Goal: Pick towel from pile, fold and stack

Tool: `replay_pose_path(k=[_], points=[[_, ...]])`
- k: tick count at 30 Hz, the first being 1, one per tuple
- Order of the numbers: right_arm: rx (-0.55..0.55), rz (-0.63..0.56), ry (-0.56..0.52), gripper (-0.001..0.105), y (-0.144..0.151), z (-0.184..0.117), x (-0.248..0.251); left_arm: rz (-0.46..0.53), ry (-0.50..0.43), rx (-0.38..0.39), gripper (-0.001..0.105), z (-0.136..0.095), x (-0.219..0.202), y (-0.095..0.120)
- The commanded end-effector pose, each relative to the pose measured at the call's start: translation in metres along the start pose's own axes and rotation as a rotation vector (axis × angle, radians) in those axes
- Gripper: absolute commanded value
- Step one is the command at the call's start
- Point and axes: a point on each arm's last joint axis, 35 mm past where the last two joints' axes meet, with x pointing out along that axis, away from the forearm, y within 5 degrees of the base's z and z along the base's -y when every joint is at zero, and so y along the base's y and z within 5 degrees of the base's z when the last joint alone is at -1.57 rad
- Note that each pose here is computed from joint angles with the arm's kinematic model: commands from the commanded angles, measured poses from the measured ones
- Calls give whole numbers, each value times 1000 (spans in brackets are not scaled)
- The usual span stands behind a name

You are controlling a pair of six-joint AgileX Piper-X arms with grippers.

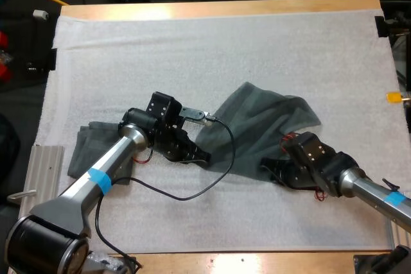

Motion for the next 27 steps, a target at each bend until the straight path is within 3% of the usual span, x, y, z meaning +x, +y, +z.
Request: replay_pose_path(k=[1,8,19,27], points=[[-47,3,-37,0,3,2,-8,-18,2,9,0,-2,-6,-4],[-134,26,-165,0,13,3,-53,-61,-83,55,0,-9,-35,-17],[-279,111,-375,0,38,0,-168,-187,-247,150,0,-39,-101,-45],[-329,115,-393,0,46,-10,-227,-243,-377,203,0,-68,-159,-66]])
